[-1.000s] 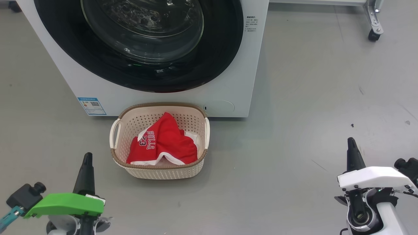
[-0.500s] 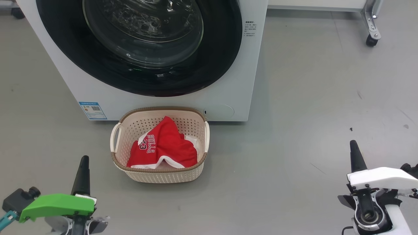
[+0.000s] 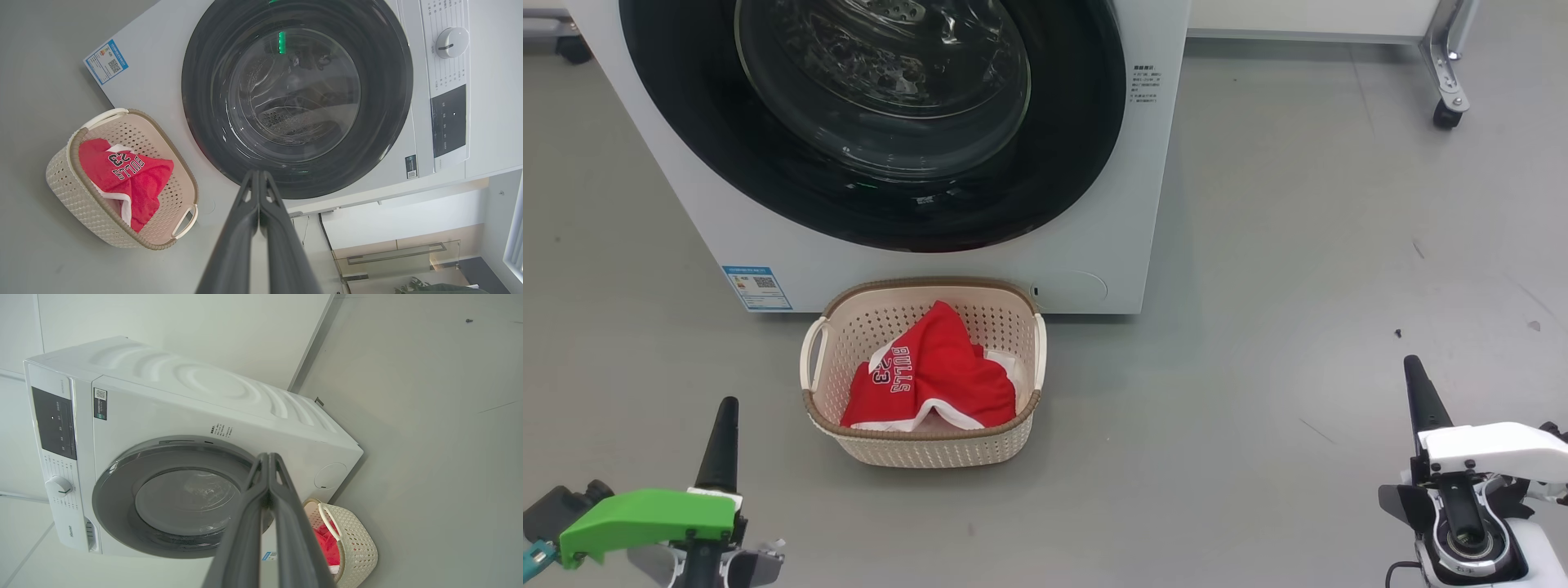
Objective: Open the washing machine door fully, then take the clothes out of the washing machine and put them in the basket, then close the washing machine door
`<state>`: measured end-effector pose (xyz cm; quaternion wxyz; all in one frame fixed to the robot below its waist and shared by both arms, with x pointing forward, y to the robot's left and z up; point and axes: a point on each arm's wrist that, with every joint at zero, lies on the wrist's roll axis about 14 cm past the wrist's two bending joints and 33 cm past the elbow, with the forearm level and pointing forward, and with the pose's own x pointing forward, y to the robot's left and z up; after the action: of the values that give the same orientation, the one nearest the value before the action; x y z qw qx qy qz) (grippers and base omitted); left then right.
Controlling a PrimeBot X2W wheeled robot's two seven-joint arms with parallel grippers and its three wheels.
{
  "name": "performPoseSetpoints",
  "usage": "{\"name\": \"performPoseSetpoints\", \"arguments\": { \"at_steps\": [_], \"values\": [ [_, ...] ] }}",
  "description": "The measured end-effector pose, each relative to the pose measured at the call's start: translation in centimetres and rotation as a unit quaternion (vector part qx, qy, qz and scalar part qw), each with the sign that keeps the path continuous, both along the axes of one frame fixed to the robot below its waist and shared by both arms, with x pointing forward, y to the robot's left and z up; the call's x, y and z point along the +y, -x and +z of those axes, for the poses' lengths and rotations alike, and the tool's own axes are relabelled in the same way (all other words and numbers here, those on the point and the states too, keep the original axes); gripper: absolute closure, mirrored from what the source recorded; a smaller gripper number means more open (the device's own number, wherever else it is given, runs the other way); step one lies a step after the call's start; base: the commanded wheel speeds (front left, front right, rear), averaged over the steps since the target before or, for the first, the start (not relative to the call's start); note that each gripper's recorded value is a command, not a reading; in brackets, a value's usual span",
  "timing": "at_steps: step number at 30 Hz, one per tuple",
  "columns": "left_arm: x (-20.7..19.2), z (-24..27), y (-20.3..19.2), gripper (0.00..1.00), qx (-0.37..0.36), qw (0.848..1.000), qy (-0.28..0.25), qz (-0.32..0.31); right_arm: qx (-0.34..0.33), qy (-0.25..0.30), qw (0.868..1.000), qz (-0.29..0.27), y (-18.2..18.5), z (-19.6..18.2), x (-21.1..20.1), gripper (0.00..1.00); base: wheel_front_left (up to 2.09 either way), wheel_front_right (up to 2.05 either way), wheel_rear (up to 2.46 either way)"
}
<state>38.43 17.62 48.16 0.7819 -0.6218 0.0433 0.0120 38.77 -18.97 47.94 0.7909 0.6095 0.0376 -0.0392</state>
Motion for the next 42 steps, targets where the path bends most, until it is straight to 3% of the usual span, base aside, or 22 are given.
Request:
{"name": "performPoseSetpoints", "arguments": {
  "at_steps": [21, 42],
  "values": [
    [0.7, 0.5, 0.3, 1.0, -0.003, 0.993, 0.115, 0.009, -0.024, -0.135, 0.99, -0.015, 0.5, 1.0, -1.1, 1.0, 0.0, 0.0, 0.0],
    [0.8, 0.3, 0.4, 1.0, 0.001, 0.993, 0.116, 0.011, -0.022, -0.137, 0.99, -0.016, 0.5, 0.8, -1.2, 1.0, 0.0, 0.0, 0.0]
  ]
}}
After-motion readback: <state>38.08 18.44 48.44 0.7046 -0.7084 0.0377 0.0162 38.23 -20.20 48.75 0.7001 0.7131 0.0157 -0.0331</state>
